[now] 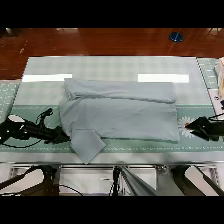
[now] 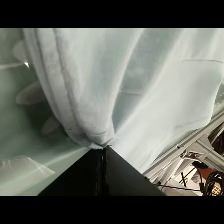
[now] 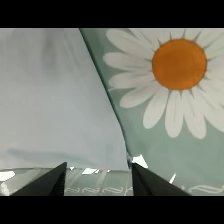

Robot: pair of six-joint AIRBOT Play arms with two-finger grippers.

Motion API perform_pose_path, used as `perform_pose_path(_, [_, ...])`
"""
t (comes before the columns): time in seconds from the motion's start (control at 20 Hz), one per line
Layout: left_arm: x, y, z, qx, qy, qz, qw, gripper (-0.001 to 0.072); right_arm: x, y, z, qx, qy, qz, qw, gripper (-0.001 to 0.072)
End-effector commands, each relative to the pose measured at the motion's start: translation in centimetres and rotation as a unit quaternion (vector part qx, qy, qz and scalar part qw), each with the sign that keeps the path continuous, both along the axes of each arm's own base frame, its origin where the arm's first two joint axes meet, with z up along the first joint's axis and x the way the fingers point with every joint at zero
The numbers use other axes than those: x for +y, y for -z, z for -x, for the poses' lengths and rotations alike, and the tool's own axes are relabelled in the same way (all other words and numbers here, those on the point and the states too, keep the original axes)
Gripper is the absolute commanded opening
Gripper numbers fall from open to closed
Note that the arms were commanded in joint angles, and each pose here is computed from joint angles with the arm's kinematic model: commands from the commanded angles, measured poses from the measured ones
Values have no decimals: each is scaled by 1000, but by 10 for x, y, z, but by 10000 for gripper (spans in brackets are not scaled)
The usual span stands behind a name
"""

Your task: Fold the shirts.

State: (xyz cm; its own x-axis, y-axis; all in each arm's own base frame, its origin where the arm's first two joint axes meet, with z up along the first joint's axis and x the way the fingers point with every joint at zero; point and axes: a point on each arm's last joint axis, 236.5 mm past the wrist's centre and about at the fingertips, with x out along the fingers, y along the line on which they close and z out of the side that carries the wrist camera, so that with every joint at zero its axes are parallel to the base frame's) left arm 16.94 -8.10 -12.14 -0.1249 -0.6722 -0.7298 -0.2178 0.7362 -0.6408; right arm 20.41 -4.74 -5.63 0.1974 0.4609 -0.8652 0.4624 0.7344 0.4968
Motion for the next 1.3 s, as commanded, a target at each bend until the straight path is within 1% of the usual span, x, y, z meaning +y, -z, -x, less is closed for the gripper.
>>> perform_pose_path(0.0, [17, 13, -20, -40, -24, -39, 998, 27, 19, 24, 24, 39, 1, -42, 998, 492])
perform_pose_path(0.1, [17, 13, -20, -40, -24, -38, 998, 26, 22, 31, 27, 51, 1, -55, 997, 491])
perform_pose_path(0.25, [17, 13, -20, -40, -24, -38, 998, 27, 18, 36, 19, 47, 16, -50, 997, 485])
perform_pose_path(0.3, [17, 12, -20, -39, -24, -37, 998, 26, 18, 37, 16, 47, 25, -55, 997, 473])
perform_pose_path(0.45, [16, 12, -19, -38, -23, -35, 998, 27, 22, 47, 20, 73, 33, -78, 994, 473])
perform_pose_path(0.5, [16, 12, -19, -38, -23, -35, 998, 27, 24, 51, 20, 81, 37, -87, 992, 445])
perform_pose_path(0.55, [16, 12, -19, -38, -23, -35, 998, 27, 25, 55, 18, 83, 44, -96, 991, 339])
perform_pose_path(0.7, [16, 12, -19, -38, -23, -35, 998, 27, 30, 58, -4, 60, 79, -127, 987, 136])
perform_pose_path(0.8, [15, 9, -20, -38, -21, -32, 999, 26, 40, 44, -16, 20, 59, -159, 985, 20])
perform_pose_path(0.9, [15, -7, -28, -50, -3, -17, 999, 26, 51, 21, -19, -12, 20, -188, 982, 20])
perform_pose_path(1.0, [17, -38, -52, -93, 4, -8, 996, 26, 50, -7, -27, -50, -5, -185, 981, 19])
perform_pose_path(1.1, [17, -88, -94, -178, -7, -2, 984, 25, 43, -41, -54, -124, 10, -166, 978, 19])
perform_pose_path(1.25, [9, -160, -148, -281, -35, 19, 959, 25, 46, -77, -85, -198, 47, -196, 959, 19])
